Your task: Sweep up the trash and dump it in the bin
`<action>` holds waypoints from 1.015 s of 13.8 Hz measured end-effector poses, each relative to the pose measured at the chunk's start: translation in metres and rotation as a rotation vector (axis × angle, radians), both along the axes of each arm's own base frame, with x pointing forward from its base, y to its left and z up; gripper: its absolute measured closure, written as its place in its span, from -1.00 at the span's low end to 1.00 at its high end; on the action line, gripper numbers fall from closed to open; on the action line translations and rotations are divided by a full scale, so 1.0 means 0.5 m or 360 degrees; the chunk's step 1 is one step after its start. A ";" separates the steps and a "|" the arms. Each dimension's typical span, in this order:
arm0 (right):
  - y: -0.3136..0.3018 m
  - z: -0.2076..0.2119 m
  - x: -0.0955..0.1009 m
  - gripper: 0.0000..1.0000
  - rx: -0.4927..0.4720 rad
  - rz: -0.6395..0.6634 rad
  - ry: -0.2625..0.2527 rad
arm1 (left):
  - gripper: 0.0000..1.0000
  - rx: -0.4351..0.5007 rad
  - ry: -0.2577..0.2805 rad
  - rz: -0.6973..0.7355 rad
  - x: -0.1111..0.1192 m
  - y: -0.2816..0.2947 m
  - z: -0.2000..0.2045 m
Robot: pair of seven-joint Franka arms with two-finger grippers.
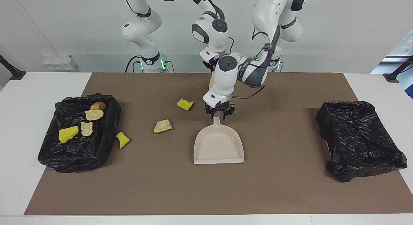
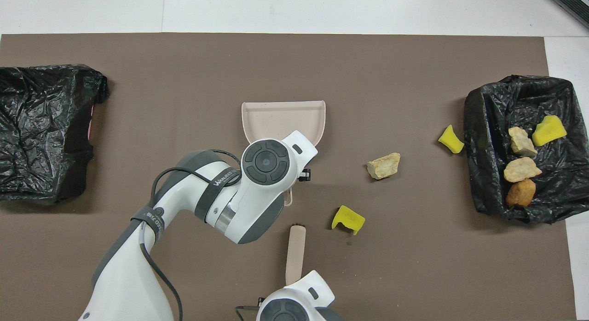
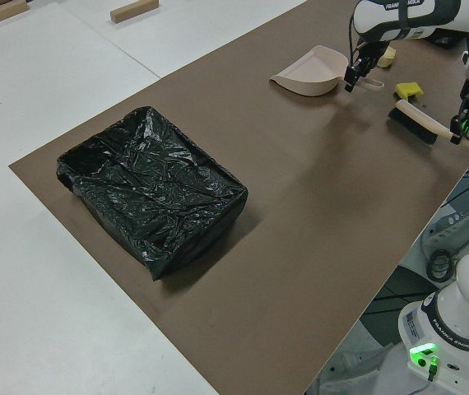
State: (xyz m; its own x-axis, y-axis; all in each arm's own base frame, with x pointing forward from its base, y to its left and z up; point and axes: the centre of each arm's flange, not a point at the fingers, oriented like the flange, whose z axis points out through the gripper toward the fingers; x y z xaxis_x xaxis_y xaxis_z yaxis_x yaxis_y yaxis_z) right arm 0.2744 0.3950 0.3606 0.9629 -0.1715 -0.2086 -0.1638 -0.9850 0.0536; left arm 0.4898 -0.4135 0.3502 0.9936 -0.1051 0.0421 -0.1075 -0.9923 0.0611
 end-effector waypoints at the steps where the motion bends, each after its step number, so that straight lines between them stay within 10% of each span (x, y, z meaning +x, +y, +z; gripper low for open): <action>1: -0.023 0.017 0.020 0.48 0.0000 -0.0007 0.0010 | 0.06 -0.0010 -0.0014 0.0001 0.003 -0.001 0.005; 3: -0.066 0.037 0.057 0.48 0.0002 -0.0015 0.0026 | 0.38 0.0004 -0.0060 -0.0019 0.012 0.000 0.016; 8: -0.145 0.035 0.138 0.48 -0.0051 0.0052 -0.0031 | 0.38 0.0149 -0.0146 -0.0464 0.028 0.023 0.021; 14: -0.290 0.112 0.274 0.48 -0.0190 0.0136 -0.0067 | 0.38 0.0317 0.0090 -0.1172 0.026 0.123 0.092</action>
State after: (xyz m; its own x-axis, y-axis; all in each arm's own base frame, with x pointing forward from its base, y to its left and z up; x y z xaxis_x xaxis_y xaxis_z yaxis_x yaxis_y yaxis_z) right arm 0.4116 0.2499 0.4168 0.9824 -0.1099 -0.1507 -0.0844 -0.9825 0.1660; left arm 0.5028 -0.3519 0.3961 0.6640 -0.7415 -0.0960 -0.7477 -0.6584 -0.0864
